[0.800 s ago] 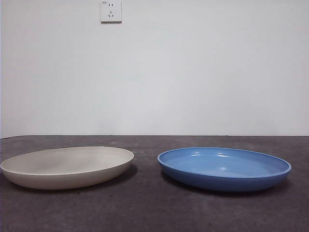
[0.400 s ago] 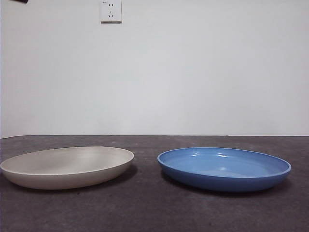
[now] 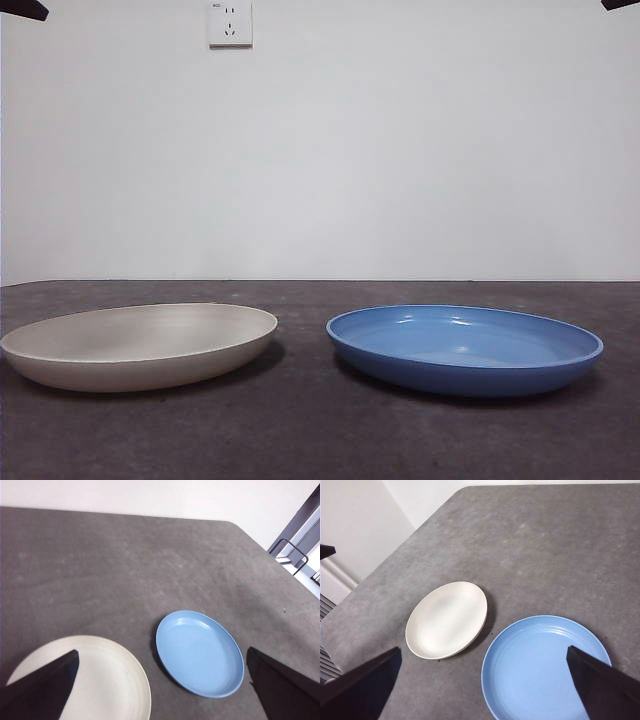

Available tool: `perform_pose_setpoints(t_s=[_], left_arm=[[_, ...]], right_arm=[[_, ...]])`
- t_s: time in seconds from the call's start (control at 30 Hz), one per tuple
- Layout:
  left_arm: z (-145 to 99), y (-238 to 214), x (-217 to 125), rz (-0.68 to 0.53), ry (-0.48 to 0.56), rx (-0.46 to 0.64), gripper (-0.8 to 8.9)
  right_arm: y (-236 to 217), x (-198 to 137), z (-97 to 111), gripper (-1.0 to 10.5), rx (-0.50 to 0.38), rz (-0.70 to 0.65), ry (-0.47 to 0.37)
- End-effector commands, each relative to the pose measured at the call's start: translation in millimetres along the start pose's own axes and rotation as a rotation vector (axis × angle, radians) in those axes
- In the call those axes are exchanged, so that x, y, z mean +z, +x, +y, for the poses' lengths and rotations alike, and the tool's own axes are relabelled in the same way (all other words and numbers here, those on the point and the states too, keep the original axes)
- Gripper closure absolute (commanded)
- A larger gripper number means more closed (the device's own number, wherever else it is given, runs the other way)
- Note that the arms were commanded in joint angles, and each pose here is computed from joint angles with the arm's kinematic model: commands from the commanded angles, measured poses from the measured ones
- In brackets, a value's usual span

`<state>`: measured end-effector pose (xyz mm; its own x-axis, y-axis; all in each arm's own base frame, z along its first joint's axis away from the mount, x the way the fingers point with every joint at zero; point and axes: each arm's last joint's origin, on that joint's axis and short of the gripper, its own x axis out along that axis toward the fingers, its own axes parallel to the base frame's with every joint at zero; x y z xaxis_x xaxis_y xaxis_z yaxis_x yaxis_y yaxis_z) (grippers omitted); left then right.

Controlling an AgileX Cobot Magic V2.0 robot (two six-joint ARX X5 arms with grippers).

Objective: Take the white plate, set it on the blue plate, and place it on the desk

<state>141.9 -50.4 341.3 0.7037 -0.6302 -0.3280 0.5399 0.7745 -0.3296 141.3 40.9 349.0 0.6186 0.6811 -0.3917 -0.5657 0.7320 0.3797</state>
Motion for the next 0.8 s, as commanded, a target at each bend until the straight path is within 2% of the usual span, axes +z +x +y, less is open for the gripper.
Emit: perform_pose_setpoints(t_s=[0.03, 0.23, 0.4, 0.67, 0.8], left_arm=[[-3, -3, 4, 0.007, -0.026, -0.006, 1.88], [2, -5, 6, 0.100, -0.108, 0.052, 1.88], [17, 2, 19, 0.199, -0.186, 0.135, 1.88], [65, 34, 24, 0.380, -0.318, 0.236, 1.88], [93, 57, 16, 0.458, -0.371, 0.196, 1.88]], right_arm=[[-2, 3, 3, 3.2, 0.011, -0.008, -0.008], [-2, 0, 3, 3.2, 0.032, 0.022, 0.019], [-2, 0, 3, 3.2, 0.039, 0.026, 0.034], [-2, 0, 4, 3.2, 0.064, 0.030, 0.052], [-2, 0, 4, 3.2, 0.080, 0.032, 0.052]])
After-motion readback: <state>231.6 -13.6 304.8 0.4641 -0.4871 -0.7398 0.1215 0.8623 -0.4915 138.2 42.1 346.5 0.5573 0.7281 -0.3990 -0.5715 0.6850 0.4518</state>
